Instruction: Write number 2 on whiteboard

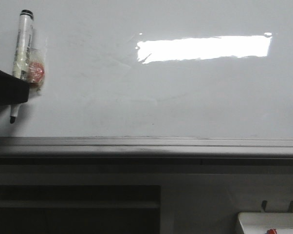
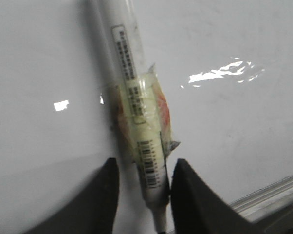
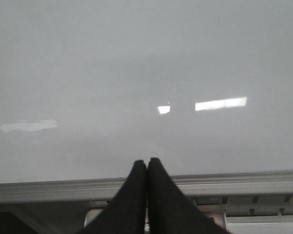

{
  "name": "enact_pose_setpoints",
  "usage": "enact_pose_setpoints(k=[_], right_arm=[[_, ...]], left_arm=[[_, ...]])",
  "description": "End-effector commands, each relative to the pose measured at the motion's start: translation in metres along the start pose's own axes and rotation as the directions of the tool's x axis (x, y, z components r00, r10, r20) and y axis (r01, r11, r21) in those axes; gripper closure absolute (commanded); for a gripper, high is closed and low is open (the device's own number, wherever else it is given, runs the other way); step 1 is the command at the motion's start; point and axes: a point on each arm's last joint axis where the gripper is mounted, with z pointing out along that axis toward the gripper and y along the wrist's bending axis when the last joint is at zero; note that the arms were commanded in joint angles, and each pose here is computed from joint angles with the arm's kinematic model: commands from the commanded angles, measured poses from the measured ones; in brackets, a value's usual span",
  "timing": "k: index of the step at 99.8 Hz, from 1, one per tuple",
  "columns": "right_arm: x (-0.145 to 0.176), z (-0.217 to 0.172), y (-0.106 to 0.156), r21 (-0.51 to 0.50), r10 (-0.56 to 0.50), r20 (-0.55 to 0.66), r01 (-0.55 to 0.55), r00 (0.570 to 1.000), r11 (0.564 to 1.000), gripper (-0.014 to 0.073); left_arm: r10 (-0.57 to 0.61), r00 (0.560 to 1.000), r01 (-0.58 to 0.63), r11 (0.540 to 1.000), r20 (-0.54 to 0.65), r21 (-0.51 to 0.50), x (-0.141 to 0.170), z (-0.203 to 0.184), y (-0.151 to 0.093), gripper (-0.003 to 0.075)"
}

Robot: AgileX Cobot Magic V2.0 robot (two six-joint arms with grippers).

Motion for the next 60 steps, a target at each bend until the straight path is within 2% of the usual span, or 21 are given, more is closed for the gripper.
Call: enact_pose_setpoints(k=[1,4,29,37,48,60], right_arm=[[-0.014,-0.001,0.001,-0.006,-0.002,0.085,0.002,0.996,1.000,0.0638],[-0.014,-0.001,0.001,-0.006,-0.002,0.085,0.002,0.996,1.000,0.0638],[-0.015,-0.001,0.002,-0.014,0.009,0.087,-0.007,0.996,1.000,0.0638],[-0.017,-0.003,0.005,-0.033,-0.024,0.092,0.027,0.995,0.999,0.0638],[-0.026,-0.009,0.016,-0.138,-0.124,0.131,0.142,0.984,0.980,0.0638],[-0.034,-0.018,0.033,-0.309,-0.222,0.170,0.266,0.960,0.913,0.0638]], left_arm=[[0.011,0.994,-0.013,1.000,0.112,0.012,-0.018,-0.001,-0.004,0.0700],[0.021,0.993,-0.023,1.000,0.113,0.015,-0.018,-0.001,-0.004,0.0743],[0.034,0.992,-0.036,0.999,0.118,0.020,-0.019,-0.002,-0.005,0.0741],[0.048,0.990,-0.053,0.998,0.136,0.032,-0.022,-0.007,-0.006,0.0741],[0.124,0.980,-0.139,0.986,0.158,0.088,-0.025,-0.017,-0.015,0.0741],[0.186,0.962,-0.217,0.965,0.199,0.146,-0.028,-0.030,-0.026,0.0741]])
